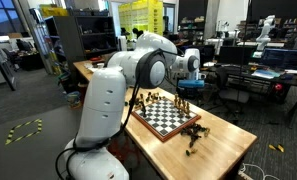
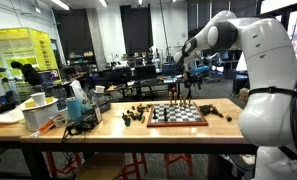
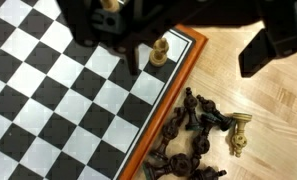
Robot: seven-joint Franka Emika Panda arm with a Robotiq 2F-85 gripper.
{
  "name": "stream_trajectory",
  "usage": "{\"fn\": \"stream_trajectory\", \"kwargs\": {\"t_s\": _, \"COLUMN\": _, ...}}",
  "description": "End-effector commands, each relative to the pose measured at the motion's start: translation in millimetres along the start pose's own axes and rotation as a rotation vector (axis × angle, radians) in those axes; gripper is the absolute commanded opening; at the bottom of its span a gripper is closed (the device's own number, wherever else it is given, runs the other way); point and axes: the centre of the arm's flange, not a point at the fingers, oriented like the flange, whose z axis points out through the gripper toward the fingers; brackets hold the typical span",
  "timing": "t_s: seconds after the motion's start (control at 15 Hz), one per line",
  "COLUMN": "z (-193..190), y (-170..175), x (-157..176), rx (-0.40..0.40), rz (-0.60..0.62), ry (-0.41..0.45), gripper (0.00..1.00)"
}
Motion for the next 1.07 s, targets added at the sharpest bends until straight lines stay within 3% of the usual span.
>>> {"fn": "stream_trajectory", "kwargs": {"t_s": 0.0, "z": -0.2, "y": -0.2, "x": 0.2, "rx": 0.0, "rz": 0.0, "ry": 0.0, "gripper": 1.0}}
{"fn": "stream_trajectory", "kwargs": {"t_s": 0.2, "z": 0.1, "y": -5.7, "x": 4.7, "rx": -0.033, "rz": 0.015, "ry": -0.04, "gripper": 1.0}}
{"fn": "stream_trajectory", "kwargs": {"t_s": 0.73, "z": -13.8, "y": -38.1, "x": -24.1, "rx": -0.112, "rz": 0.09, "ry": -0.075, "gripper": 1.0}}
{"fn": "stream_trajectory", "kwargs": {"t_s": 1.0, "z": -6.6, "y": -67.9, "x": -45.4, "rx": -0.095, "rz": 0.174, "ry": -0.08, "gripper": 1.0}}
